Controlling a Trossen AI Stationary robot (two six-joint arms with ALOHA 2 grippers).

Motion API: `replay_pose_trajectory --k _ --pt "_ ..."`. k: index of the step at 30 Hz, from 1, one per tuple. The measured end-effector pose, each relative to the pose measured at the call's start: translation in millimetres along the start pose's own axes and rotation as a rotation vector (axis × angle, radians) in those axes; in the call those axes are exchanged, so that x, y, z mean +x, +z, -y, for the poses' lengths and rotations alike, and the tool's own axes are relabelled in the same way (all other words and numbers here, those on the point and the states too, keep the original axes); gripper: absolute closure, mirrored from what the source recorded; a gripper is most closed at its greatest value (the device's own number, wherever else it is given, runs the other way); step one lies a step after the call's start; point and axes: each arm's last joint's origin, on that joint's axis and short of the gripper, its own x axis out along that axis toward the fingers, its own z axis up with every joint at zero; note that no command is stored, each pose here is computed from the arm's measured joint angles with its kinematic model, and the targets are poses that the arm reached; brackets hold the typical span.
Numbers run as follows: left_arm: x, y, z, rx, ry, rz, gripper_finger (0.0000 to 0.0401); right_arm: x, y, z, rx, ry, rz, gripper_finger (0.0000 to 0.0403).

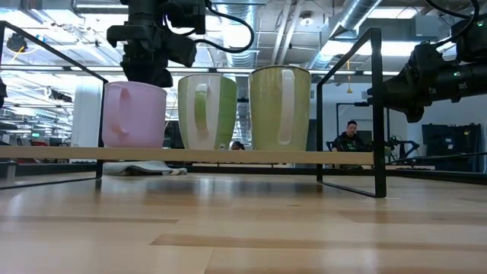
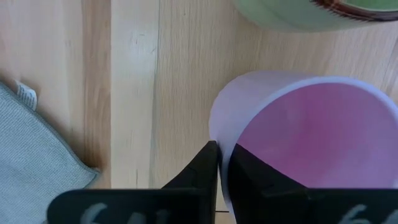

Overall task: Stack small to large cups/mugs on shelf
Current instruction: Put the pink mug on the shelf, then return to Home Position

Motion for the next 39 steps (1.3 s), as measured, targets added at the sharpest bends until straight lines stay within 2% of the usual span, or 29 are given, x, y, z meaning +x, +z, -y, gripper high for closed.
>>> replay_pose_trajectory --k 8,27,32,39 --pt "-0.4 0.1 0.0 -0.001 0.0 0.002 0.0351 0.0 0.0 0.0 0.0 0.0 0.0 0.0225" --pt "-0.4 -0.8 0.9 0.017 -0.03 -0.007 0.0179 0.0 0.0 0.0 0.0 0.0 0.0 0.0225" --pt "-0.9 -1.5 1.0 0.012 -0.03 -0.009 0.0161 0.0 0.0 0.0 0.0 0.0 0.0 0.0225" --pt "-8.6 0.2 1.4 0.013 -0.03 -0.002 0.0159 0.0 0.0 -0.1 0.0 0.0 0.0 0.0225"
